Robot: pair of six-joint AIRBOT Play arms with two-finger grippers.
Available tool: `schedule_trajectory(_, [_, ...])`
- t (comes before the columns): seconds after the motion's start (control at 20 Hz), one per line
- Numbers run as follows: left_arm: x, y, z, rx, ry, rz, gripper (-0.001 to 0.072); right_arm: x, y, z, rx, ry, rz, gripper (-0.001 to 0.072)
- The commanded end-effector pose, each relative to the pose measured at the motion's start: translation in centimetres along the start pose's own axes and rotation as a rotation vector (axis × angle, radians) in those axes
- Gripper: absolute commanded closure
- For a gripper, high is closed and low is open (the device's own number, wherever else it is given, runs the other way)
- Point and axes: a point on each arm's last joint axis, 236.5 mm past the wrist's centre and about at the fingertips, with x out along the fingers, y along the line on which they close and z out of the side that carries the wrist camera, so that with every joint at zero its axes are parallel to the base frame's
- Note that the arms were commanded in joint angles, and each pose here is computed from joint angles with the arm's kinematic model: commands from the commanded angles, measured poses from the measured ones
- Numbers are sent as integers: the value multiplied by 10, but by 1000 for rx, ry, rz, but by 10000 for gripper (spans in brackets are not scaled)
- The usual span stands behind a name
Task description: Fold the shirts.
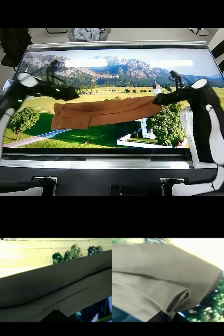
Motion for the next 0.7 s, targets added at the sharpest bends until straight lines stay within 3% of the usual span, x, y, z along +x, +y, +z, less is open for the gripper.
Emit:
schedule_trajectory(0.0, [66, -32, -32, -52, 114, -40, 679, -55, 47, 9, -108, -72, 0, 671])
schedule_trajectory(0.35, [183, -161, -86, -319, 215, -375, 680, -137, 136, -9, -230, -151, 17, 670])
schedule_trajectory(0.65, [227, -220, -118, -447, 243, -481, 681, -185, 180, -19, -266, -266, -3, 670])
